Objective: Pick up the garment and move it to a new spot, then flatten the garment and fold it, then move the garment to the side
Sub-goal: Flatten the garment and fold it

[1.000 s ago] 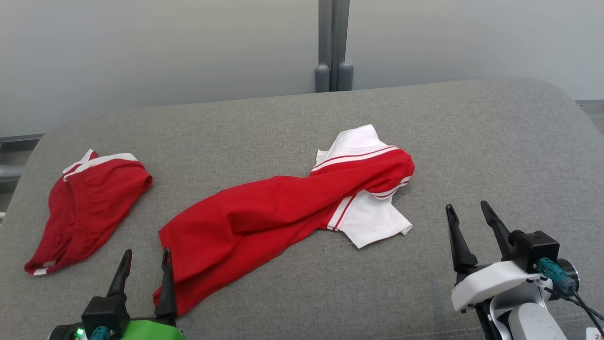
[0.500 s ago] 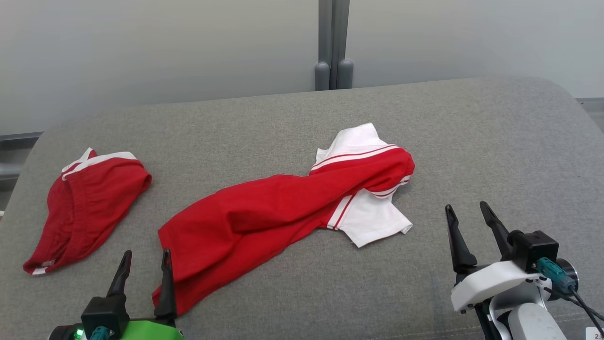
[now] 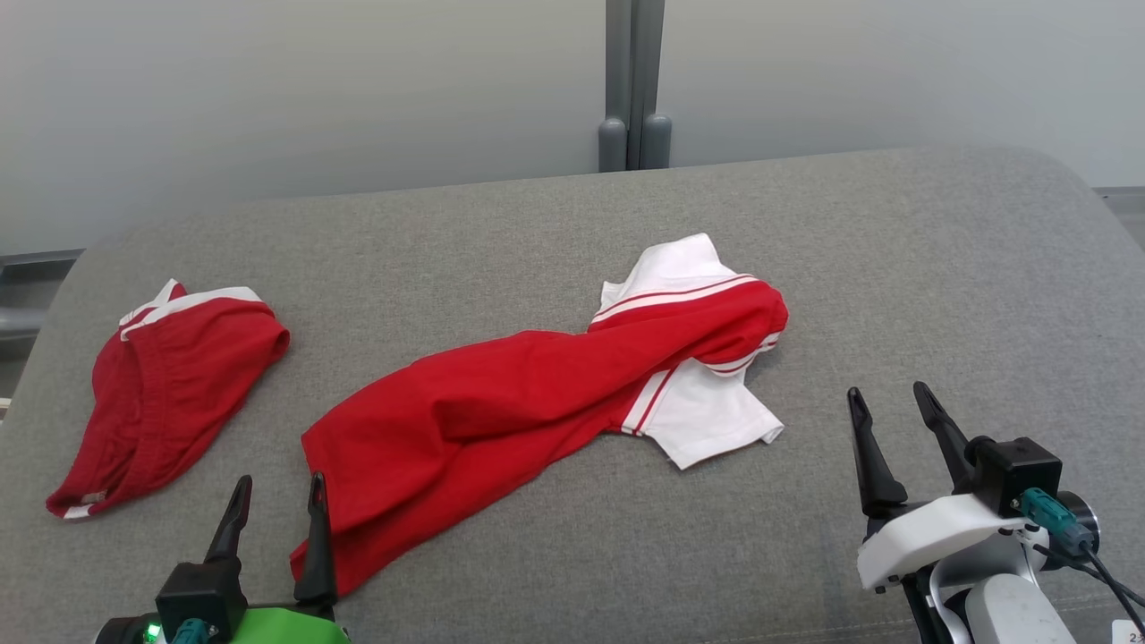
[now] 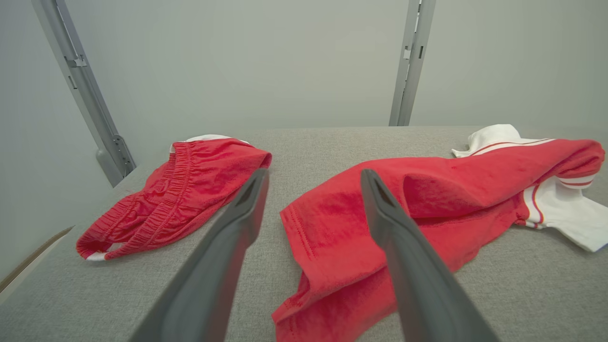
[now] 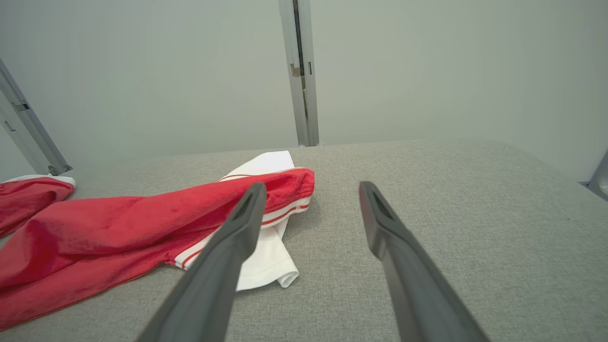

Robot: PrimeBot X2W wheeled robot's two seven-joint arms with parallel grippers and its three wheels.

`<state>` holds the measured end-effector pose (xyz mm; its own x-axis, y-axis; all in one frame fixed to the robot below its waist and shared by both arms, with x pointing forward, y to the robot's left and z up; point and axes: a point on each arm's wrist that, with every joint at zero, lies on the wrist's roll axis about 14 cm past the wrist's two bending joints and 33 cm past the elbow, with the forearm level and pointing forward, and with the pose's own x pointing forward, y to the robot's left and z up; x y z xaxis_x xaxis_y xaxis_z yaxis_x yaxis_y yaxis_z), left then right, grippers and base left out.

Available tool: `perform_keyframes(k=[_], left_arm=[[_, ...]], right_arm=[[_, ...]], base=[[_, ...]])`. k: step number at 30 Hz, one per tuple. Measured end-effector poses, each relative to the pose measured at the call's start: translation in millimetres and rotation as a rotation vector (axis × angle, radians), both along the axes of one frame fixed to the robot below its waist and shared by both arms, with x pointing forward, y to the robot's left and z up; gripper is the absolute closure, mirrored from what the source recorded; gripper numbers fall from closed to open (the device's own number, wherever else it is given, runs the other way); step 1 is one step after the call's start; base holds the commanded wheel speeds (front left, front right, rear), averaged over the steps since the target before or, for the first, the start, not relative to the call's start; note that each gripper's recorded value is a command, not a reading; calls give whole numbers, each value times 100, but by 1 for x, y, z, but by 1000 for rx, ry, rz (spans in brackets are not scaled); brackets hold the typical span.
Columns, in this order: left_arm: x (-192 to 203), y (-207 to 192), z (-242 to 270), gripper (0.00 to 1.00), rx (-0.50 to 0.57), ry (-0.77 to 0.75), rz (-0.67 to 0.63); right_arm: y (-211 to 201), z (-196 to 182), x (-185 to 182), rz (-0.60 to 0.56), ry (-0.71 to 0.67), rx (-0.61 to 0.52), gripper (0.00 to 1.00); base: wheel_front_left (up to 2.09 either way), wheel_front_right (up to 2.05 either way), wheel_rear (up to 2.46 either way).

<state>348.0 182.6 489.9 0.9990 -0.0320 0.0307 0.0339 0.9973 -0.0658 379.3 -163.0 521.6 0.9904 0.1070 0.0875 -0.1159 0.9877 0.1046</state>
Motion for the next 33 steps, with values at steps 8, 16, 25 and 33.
perform_keyframes(k=[8,16,25,33], left_arm=[[-1,4,-3,0,-34,10,15],[-5,3,-32,0,-70,103,15],[-5,-3,-80,0,-119,261,3],[-3,2,-100,0,-130,329,34]], right_arm=[[2,-2,1,7,5,1,0],[16,-27,7,46,99,10,0],[33,-53,38,100,200,-15,0],[44,-84,59,131,298,-44,0]], base=[[0,0,0],[0,0,0],[0,0,0],[0,0,0]])
